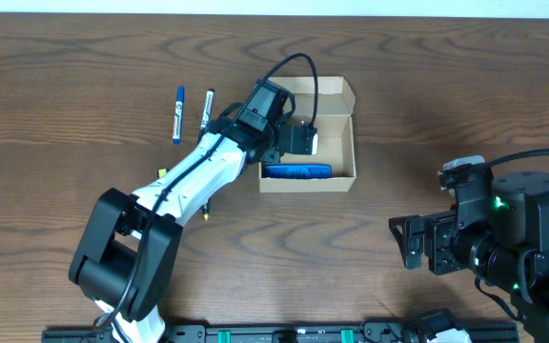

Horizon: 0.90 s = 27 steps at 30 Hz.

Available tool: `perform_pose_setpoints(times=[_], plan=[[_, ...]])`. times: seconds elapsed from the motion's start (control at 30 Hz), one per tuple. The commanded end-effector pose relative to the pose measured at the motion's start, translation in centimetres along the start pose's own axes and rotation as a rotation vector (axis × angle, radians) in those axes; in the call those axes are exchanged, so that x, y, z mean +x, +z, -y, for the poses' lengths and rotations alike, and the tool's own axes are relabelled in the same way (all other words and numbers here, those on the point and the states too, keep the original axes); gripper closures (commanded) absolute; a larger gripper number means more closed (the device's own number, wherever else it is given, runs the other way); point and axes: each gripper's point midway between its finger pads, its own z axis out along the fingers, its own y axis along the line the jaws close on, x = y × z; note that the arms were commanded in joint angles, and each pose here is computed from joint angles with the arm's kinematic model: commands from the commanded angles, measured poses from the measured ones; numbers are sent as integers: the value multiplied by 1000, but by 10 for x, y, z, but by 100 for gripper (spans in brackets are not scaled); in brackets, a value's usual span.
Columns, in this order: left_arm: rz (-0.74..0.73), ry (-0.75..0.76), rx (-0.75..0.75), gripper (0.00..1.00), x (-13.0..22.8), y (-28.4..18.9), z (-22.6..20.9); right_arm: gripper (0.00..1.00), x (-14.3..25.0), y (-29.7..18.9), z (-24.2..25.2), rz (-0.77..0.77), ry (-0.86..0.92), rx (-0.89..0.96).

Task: Pack container
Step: 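Lift the stapler into the box and release it beside the duster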

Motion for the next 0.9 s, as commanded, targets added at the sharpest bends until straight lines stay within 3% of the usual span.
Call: perform_pose_setpoints(times=[0.0, 0.33, 0.4, 0.43, 0.47, 0.57, 0.87], plan=[[5, -12, -17, 95, 1, 2, -9, 1, 1, 0, -2, -3, -19, -8], [12, -32, -21, 94, -1, 2, -10, 1, 1, 0, -2, -3, -19, -8], [12, -55, -21, 84, -1, 2, -10, 1, 1, 0, -2, -3, -19, -8], [12, -66, -21, 64, -1, 2, -10, 1, 1, 0, -2, -3, -19, -8], [12, -78, -21, 51, -1, 2, -10, 1, 1, 0, -2, -3, -19, -8], [12, -106, -21, 37, -1, 2, -10, 1, 1, 0, -2, -3, -19, -8], [45, -283, -53, 34, -13, -18, -19, 1, 1, 0, -2, -3, -19, -8]])
